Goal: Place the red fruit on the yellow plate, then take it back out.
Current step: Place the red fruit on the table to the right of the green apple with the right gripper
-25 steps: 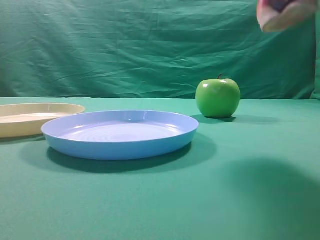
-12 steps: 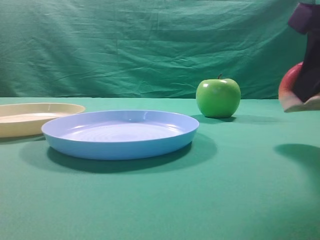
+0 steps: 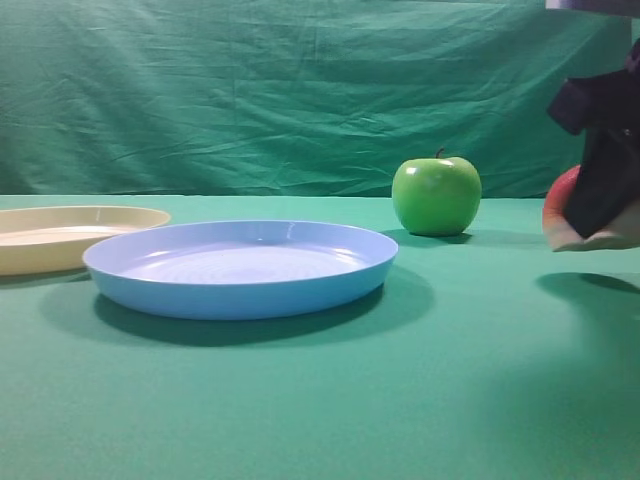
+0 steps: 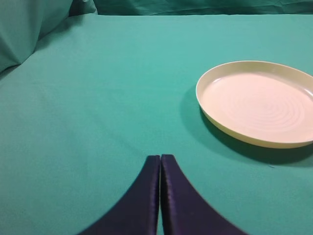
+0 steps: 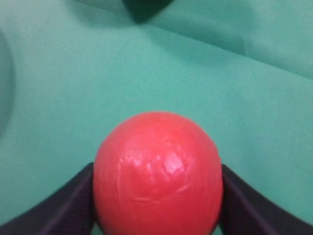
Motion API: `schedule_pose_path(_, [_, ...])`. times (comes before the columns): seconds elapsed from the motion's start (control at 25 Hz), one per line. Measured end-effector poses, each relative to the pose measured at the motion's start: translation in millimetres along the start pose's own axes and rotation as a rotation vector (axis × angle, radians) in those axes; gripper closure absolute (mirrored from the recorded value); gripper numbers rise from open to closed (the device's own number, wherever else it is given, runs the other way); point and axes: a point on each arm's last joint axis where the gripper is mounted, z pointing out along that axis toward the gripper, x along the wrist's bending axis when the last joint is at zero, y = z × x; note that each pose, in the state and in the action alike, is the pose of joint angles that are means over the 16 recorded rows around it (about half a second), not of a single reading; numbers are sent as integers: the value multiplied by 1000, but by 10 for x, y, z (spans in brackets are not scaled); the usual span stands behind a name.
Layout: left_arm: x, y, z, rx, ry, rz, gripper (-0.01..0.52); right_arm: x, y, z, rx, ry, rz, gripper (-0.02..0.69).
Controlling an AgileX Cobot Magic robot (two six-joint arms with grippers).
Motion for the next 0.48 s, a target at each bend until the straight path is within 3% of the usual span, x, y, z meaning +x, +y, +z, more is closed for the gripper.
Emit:
schedule_pose_path(0.12, [0,0,0,0,0,0,514,5,48,-112,-26,4,-2,86])
schedule_pose_path(0.24, [0,0,0,0,0,0,514,13,127,-296,-69,11,-6,95])
schedule_pose_path(0.48, [0,0,0,0,0,0,514,48,279,-883,-193,33,-24,276])
